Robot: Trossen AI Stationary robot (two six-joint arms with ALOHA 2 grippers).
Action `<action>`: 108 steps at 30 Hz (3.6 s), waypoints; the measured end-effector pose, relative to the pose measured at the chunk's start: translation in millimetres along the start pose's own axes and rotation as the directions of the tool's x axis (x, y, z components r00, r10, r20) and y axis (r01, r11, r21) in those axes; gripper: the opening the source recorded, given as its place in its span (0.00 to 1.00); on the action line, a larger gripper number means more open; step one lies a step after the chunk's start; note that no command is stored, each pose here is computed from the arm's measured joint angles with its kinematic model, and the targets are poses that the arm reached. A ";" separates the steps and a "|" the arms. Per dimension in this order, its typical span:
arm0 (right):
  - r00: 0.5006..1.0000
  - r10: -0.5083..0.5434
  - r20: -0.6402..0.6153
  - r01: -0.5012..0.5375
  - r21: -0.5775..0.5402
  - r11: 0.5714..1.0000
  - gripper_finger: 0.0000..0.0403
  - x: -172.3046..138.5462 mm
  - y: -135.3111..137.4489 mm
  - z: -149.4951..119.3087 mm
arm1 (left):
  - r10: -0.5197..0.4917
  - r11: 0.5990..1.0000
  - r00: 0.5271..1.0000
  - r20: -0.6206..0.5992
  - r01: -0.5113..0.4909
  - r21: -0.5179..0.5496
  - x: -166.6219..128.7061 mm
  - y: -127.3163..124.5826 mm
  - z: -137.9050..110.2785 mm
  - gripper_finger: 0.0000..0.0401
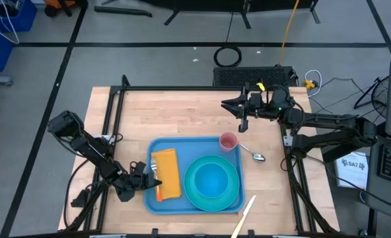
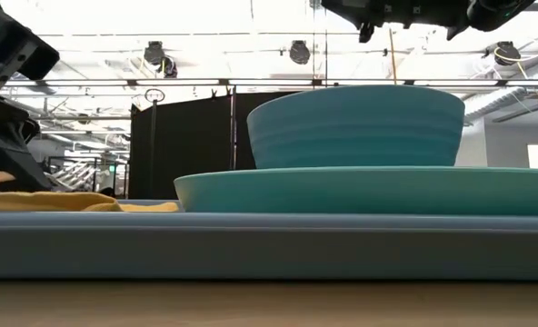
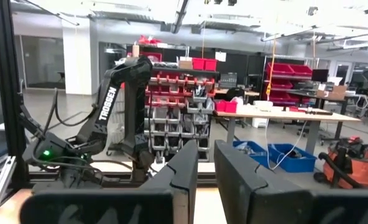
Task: Set up tray
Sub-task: Put the orange fork on the yellow napkin, then put the orange spoon on the yellow napkin to the right of the orange fork
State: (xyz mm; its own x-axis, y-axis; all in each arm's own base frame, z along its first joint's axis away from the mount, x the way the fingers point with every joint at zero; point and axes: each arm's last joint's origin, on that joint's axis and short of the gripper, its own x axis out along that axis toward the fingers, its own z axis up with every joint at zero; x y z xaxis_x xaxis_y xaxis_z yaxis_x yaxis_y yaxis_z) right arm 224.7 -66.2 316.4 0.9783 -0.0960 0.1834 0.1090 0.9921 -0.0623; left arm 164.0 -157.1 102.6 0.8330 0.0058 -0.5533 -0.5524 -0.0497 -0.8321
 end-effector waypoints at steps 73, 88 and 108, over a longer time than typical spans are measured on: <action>1.000 0.004 -0.012 -0.003 0.018 1.000 0.11 -0.8 0.5 -4.1 | 0.168 0.983 0.963 -0.212 -0.147 0.113 5.7 -29.5 35.0 0.54; 0.970 -0.022 -0.241 0.037 0.059 0.998 0.11 -28.4 -0.7 -6.9 | -0.231 0.630 0.973 -0.015 0.161 0.760 -62.5 -77.7 56.6 0.55; 0.389 -0.024 -0.921 0.703 0.280 0.654 0.11 -149.3 25.5 -39.6 | -0.619 0.000 0.781 0.083 -0.106 0.994 -126.5 -100.8 110.4 0.57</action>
State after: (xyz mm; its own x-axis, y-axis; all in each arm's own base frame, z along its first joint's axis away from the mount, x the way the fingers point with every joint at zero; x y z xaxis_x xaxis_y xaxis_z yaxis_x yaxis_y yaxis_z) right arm 88.4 -29.7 248.5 0.5404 -0.1356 -0.8304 0.7097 0.6036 0.3633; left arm 110.8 -42.5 252.3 0.9898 0.1179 0.0804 -0.1199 0.9926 0.0208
